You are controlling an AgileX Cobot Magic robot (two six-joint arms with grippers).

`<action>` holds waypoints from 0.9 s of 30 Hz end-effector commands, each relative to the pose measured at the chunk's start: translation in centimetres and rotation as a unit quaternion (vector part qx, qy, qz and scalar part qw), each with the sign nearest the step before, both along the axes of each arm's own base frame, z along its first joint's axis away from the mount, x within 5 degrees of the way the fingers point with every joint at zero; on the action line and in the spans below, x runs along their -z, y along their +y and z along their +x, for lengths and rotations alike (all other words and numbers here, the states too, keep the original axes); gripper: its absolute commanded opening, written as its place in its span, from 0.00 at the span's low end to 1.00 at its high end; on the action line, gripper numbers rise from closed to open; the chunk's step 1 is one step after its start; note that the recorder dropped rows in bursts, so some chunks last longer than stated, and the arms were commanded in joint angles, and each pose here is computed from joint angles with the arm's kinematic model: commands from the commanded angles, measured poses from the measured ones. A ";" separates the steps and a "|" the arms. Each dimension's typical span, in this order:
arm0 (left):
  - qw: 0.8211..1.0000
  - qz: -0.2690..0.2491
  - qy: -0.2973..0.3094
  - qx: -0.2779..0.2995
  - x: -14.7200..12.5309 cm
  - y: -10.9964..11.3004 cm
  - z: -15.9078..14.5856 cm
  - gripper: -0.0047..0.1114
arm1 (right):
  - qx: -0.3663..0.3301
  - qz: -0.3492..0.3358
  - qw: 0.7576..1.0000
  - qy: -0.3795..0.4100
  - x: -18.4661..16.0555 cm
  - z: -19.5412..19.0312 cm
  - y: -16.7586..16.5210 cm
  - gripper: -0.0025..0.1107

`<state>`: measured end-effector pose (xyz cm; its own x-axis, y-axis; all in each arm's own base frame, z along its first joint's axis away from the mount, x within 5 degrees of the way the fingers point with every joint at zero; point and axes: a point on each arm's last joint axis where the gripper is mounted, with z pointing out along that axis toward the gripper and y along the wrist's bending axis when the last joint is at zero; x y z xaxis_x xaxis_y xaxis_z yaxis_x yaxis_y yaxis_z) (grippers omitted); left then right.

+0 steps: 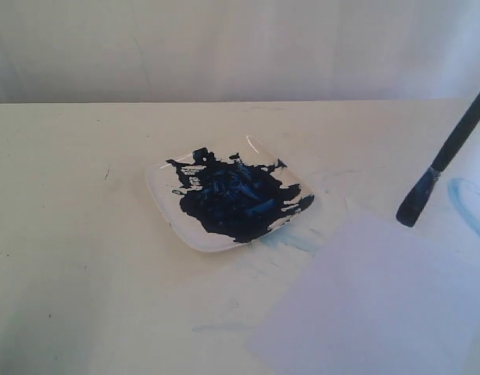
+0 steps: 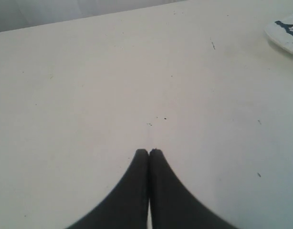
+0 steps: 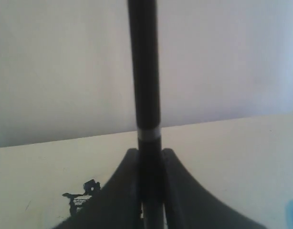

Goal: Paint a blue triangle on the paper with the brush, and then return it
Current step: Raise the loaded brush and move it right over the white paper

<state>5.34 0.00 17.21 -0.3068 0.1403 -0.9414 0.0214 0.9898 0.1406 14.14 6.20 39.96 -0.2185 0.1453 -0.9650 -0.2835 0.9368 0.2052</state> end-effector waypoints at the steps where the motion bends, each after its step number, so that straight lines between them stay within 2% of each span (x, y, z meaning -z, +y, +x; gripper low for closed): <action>1: 0.999 0.001 -0.032 0.001 -0.4 0.0 0.1 0.04 | -0.041 -0.009 0.999 -0.028 -1.9 -0.3 0.6 0.02; 4: 0.998 -0.008 -0.068 -0.006 -1.1 0.1 0.3 0.04 | -0.066 -0.016 0.997 -0.038 -2.7 -0.5 0.9 0.02; 7: 0.990 -0.054 -0.128 -0.020 -2.1 0.2 0.4 0.04 | -0.095 -0.022 0.995 -0.038 -2.8 -0.7 1.5 0.02; 10: 0.975 -0.114 -0.190 -0.031 -3.2 0.3 0.4 0.04 | -0.121 -0.029 0.992 -0.028 -2.5 -0.7 2.0 0.02; 14: 0.952 -0.128 -0.275 -0.031 -4.8 0.5 0.1 0.04 | -0.135 -0.018 0.990 -0.019 -2.4 -0.8 2.3 0.02; 18: 0.920 -0.122 -0.370 -0.028 -6.5 0.7 -0.5 0.04 | -0.143 -0.042 0.989 0.002 -2.3 -0.8 2.3 0.02; 22: 0.879 -0.131 -0.458 -0.023 -8.0 0.8 -1.4 0.04 | -0.134 -0.044 0.990 0.006 -3.2 -0.1 2.3 0.02; 24: 0.867 -0.176 -0.466 -0.014 -8.1 0.8 -1.5 0.04 | -0.137 -0.036 0.990 0.008 -3.8 0.3 2.4 0.02; 27: 0.856 -0.301 -0.421 0.025 -7.6 0.3 -1.1 0.04 | -0.163 -0.041 0.986 0.021 -4.0 1.2 2.8 0.02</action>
<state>4.12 0.72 25.09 0.5722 -0.2546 -0.7796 0.0647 0.9616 -0.2666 14.69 8.71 43.67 -0.2692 0.0031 -0.9631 -0.5357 0.8305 0.1524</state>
